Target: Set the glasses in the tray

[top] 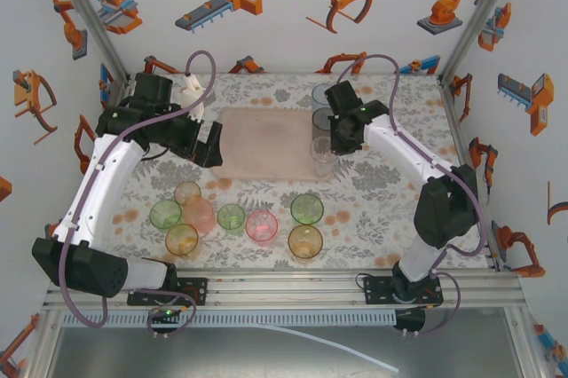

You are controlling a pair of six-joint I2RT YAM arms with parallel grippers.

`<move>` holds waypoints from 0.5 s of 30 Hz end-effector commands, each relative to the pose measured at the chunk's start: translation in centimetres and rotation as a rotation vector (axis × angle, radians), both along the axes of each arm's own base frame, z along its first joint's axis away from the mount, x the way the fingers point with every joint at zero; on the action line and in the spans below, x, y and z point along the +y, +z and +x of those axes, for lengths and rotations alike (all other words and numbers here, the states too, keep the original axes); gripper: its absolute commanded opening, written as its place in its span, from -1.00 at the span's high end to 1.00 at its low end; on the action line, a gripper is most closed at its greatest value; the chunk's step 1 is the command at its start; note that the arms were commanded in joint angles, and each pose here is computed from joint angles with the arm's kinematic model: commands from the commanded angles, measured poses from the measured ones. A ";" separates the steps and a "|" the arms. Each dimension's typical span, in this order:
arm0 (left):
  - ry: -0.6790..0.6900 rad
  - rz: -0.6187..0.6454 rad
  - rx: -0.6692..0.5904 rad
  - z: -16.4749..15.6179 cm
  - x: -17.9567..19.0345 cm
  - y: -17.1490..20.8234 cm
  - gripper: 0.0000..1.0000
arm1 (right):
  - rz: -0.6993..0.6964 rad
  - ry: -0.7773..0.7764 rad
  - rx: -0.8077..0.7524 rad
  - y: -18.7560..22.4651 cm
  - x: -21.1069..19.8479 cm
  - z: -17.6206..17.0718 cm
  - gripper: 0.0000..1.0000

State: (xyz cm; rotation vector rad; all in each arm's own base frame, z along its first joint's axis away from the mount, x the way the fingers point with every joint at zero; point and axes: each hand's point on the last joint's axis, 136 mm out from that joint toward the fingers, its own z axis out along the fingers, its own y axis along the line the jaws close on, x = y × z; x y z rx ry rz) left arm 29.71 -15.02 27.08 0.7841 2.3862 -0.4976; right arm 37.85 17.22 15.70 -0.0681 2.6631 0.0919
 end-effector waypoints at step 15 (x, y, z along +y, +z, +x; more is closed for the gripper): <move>-0.011 -0.008 -0.035 -0.6 0.1 0.8 -0.94 | 0.018 0.004 -0.017 0.6 0.6 1.2 0.48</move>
